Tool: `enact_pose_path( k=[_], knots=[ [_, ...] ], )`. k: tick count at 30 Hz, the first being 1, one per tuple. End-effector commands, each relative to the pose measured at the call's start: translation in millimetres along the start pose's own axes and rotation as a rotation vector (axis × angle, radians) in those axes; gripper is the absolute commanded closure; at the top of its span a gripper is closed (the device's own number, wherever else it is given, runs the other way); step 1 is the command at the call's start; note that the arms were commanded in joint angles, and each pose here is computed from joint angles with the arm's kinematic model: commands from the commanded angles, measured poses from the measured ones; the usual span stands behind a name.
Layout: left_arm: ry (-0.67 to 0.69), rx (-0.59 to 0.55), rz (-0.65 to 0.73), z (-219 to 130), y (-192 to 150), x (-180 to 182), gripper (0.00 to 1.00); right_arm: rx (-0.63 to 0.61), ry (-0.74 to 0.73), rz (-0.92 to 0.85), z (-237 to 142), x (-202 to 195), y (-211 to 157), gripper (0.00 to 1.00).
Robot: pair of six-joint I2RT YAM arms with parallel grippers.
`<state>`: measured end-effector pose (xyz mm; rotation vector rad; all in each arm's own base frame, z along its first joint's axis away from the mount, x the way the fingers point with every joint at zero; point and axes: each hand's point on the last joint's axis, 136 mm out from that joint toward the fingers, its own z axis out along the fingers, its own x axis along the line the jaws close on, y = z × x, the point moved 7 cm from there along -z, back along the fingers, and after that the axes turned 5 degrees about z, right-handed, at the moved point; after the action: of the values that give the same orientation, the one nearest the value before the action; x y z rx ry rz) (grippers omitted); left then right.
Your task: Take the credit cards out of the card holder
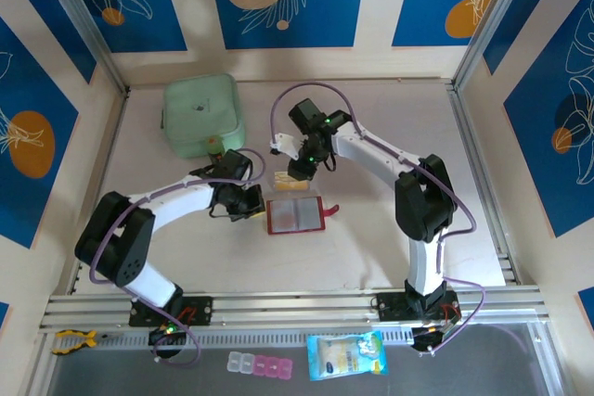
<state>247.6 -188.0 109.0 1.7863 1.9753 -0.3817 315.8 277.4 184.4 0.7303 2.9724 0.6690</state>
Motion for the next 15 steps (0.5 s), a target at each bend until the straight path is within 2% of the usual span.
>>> enact_pose_path(
  k=[1, 8, 15],
  knots=[
    [-0.03, 0.014, 0.003, 5, -1, -8, 0.96, -0.074, 0.011, 0.189, -5, 19, 7, 0.84],
    [-0.032, 0.047, 0.026, 12, -3, -12, 0.97, -0.108, -0.023, 0.482, 1, 35, 1, 0.83],
    [-0.035, 0.079, 0.033, 18, -7, -12, 0.97, -0.134, -0.04, 0.683, 2, 42, -21, 0.82]
  ],
)
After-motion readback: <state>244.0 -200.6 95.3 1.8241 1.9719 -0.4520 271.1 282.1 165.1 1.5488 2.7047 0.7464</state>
